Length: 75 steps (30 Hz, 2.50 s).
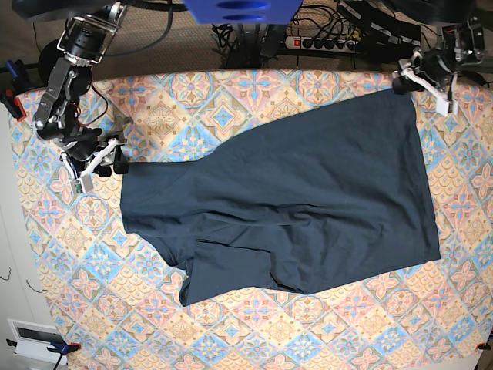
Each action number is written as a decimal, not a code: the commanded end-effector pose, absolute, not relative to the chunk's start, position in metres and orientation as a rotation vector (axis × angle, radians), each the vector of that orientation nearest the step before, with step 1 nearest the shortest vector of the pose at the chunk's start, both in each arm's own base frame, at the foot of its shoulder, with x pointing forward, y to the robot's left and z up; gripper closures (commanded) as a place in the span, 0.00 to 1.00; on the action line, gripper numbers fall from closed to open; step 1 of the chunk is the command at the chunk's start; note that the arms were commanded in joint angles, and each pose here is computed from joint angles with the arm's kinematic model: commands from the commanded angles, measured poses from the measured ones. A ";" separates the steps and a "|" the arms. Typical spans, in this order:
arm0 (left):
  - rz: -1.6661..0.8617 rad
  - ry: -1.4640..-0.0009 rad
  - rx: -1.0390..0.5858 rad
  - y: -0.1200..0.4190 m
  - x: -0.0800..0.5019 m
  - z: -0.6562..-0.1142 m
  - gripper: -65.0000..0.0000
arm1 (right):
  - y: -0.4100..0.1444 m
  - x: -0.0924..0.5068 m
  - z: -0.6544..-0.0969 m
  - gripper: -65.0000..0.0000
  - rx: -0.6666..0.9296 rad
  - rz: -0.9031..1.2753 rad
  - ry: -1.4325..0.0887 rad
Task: Layout the t-shirt on the table in an organized manner, then fold the t-shirt properly
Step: 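Hold both shirt corners and tug them apart to smooth the shirt, then hold the collar-side corners with both grippers and pull them taut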
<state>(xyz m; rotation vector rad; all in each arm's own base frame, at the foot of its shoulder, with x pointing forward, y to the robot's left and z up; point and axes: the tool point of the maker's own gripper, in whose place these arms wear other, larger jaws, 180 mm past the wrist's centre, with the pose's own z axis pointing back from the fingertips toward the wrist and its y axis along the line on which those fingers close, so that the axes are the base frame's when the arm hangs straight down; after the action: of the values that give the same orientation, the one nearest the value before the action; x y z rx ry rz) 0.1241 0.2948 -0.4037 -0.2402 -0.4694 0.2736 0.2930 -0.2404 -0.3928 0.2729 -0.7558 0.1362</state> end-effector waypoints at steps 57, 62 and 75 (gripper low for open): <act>0.437 -0.631 -0.186 0.361 0.167 -0.386 1.00 | -0.198 0.263 -0.410 0.58 0.383 0.221 -0.690; 0.416 -0.608 -0.208 0.349 0.167 -0.392 1.00 | -0.189 0.242 -0.415 0.58 0.465 0.171 -0.674; 0.415 -0.615 -0.212 0.349 0.171 -0.391 1.00 | -0.174 0.197 -0.435 0.58 0.530 0.147 -0.579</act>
<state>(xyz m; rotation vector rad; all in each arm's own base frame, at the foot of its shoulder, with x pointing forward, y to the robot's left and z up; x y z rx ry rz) 0.1629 0.3430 -0.4018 -0.2212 -0.5820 0.4364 0.2085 -0.1740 -0.4281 0.5487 -0.6378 0.1134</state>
